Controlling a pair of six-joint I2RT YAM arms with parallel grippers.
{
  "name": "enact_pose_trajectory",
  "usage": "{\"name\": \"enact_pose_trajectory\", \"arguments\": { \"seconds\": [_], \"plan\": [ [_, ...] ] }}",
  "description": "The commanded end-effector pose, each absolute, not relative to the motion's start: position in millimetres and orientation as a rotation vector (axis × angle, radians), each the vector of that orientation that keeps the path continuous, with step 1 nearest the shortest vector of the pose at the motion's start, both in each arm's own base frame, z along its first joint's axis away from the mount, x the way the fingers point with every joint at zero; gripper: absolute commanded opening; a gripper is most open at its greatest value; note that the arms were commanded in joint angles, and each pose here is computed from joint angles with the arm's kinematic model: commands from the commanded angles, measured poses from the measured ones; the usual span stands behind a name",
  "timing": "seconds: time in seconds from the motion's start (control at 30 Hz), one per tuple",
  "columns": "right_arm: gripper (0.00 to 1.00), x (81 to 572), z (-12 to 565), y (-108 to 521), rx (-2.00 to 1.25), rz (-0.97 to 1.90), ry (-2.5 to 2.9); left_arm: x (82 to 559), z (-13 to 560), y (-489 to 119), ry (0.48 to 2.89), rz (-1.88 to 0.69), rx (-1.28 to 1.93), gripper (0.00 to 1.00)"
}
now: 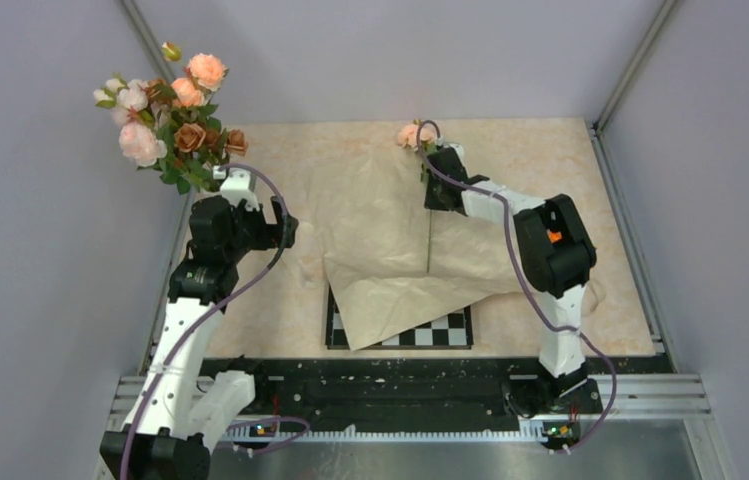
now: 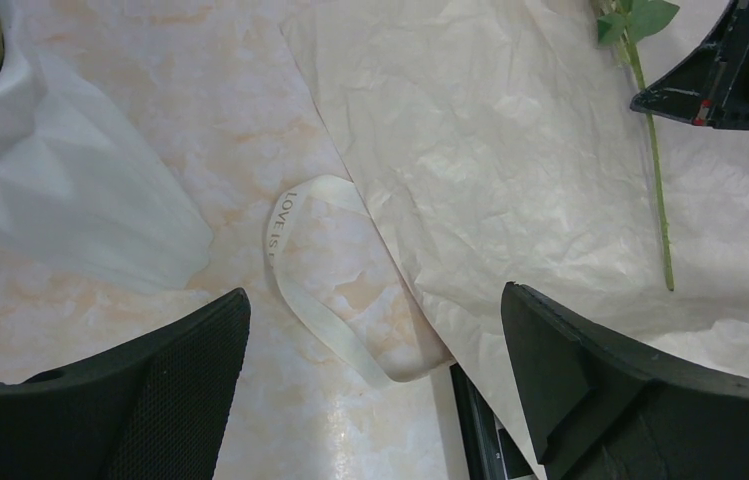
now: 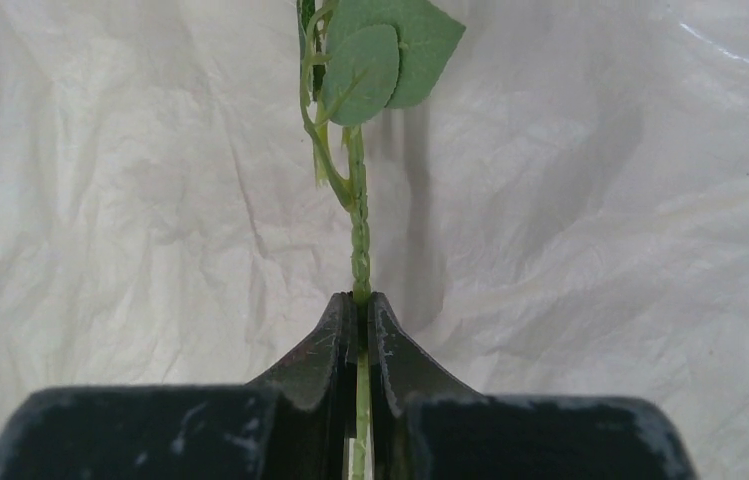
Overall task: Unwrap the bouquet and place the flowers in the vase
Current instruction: Pick up the fake flower from the wrapping paper.
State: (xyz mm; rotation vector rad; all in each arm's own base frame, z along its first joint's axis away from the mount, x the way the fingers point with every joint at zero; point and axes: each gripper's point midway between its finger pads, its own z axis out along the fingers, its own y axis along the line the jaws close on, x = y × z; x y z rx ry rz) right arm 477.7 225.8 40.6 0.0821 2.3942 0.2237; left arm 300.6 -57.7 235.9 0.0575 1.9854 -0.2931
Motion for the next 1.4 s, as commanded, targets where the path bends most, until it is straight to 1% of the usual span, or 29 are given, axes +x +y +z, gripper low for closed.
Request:
{"name": "enact_pose_trajectory", "arguments": {
  "seconds": [0.0,0.27,0.57,0.7,0.8,0.97,1.1,1.2,1.37],
  "plan": [
    [0.00,497,122,232,0.100,0.363,2.137,301,247,-60,1.936,-0.301,0.069,0.99],
    [0.00,484,165,238,0.054,0.491,1.986,299,256,-72,1.907,-0.389,0.071,0.99],
    [0.00,453,239,241,-0.035,0.636,1.762,291,280,-109,1.824,-0.670,0.062,0.99],
    [0.00,430,273,248,-0.138,0.716,1.692,284,305,-126,1.756,-0.790,0.071,0.99],
    [0.00,406,293,259,-0.255,0.807,1.665,275,336,-138,1.672,-0.884,0.103,0.99],
    [0.00,357,319,281,-0.439,0.981,1.633,258,389,-159,1.531,-1.069,0.161,0.99],
    [0.00,317,337,295,-0.530,1.074,1.600,246,418,-172,1.433,-1.207,0.182,0.99],
    [0.00,293,346,304,-0.560,1.136,1.594,244,426,-182,1.397,-1.266,0.193,0.99],
    [0.00,270,352,313,-0.559,1.191,1.621,250,420,-209,1.416,-1.346,0.214,0.99]
  ]
}}
